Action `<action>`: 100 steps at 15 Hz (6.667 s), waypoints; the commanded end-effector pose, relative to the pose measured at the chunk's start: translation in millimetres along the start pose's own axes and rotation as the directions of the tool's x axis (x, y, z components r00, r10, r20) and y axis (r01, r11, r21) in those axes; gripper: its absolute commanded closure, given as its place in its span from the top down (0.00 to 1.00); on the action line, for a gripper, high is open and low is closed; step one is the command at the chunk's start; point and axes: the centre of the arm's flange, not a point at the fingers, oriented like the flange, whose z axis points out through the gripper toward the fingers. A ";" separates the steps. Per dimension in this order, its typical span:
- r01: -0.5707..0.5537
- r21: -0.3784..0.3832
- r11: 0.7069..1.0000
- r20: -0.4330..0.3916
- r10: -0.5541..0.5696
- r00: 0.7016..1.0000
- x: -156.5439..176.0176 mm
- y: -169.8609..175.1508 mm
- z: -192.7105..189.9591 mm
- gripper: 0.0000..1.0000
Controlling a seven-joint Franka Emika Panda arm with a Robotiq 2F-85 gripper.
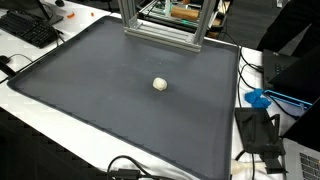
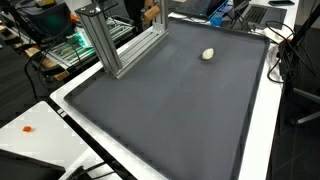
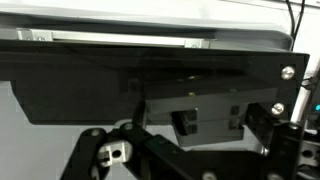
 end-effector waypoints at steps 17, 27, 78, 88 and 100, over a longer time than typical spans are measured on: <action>0.044 0.004 0.999 0.033 -0.044 0.998 -0.8 -5.1 18.1 1.00; 0.040 -0.022 0.999 0.063 -0.039 0.997 -7.1 -2.4 2.5 1.00; 0.077 -0.041 0.996 0.036 -0.075 0.996 -11.0 -16.1 13.3 0.22; 0.069 -0.042 0.997 0.019 -0.068 0.998 -3.3 -10.1 -5.4 0.22; 0.031 -0.058 0.998 -0.074 -0.035 0.997 45.5 1.1 -52.9 0.22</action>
